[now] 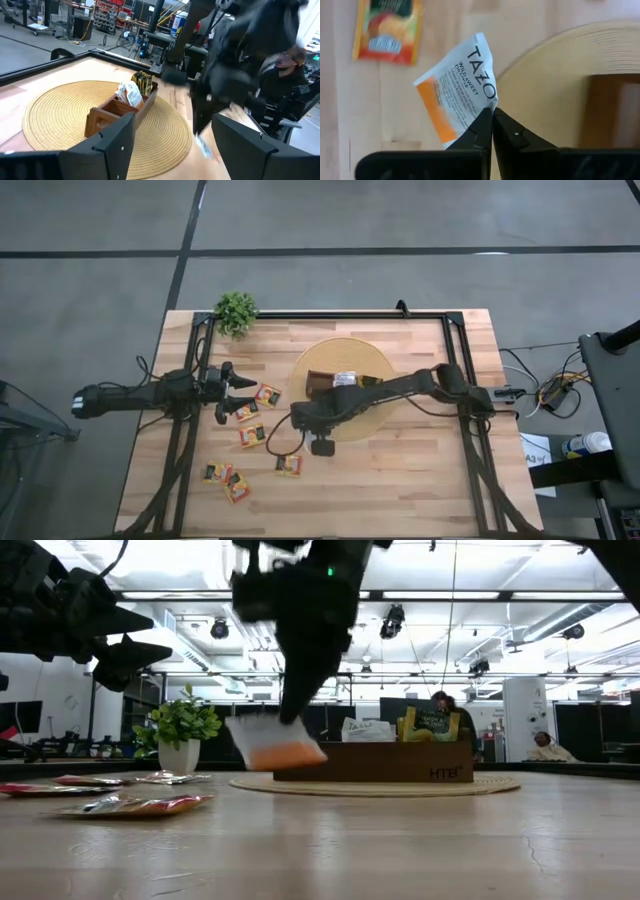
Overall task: Pick & Place Tea
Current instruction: Put the white tea bag into the middle section of the wooden organizer
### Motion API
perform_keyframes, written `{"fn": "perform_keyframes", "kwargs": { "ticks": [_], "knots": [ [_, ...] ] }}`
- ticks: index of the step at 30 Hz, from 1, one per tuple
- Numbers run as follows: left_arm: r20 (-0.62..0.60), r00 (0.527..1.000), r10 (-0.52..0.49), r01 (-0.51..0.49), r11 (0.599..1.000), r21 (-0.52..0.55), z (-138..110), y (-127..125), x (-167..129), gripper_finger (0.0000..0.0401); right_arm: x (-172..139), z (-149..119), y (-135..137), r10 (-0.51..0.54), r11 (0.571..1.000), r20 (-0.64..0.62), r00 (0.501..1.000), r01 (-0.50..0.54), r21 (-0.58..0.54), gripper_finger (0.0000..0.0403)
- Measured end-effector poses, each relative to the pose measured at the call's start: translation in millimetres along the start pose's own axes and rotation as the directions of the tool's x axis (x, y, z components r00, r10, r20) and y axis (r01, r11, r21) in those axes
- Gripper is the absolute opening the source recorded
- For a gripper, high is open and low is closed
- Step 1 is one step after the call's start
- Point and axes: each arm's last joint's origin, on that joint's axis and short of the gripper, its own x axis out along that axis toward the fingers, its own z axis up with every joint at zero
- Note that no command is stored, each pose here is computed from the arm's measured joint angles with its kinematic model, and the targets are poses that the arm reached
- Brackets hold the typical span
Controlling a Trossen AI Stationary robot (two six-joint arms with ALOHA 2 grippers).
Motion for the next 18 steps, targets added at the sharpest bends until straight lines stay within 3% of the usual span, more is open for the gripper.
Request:
{"fn": "perform_keyframes", "kwargs": {
  "ticks": [6, 9, 14, 18],
  "knots": [
    [0.001, 1.000, 0.000, 0.000, 1.000, 0.000, 0, 0, 0, 0.0257, -37, -8, -9, -0.183, 0.970, 0.010, 0.983, 0.179, 0.167, 0.0008],
    [0.001, 1.000, 0.000, 0.000, 1.000, 0.000, 0, 0, 0, 0.0257, -44, -18, -15, -0.281, 0.931, -0.028, 0.959, 0.280, 0.234, 0.0008],
    [0.000, 1.000, 0.000, 0.000, 1.000, 0.000, 0, 0, 0, 0.0257, -55, -39, -28, -0.358, 0.865, -0.062, 0.932, 0.356, 0.353, 0.0008],
    [0.000, 1.000, 0.000, 0.000, 1.000, 0.000, 0, 0, 0, 0.0257, -56, -64, -36, -0.422, 0.782, -0.105, 0.900, 0.420, 0.461, 0.0008]
  ]
}}
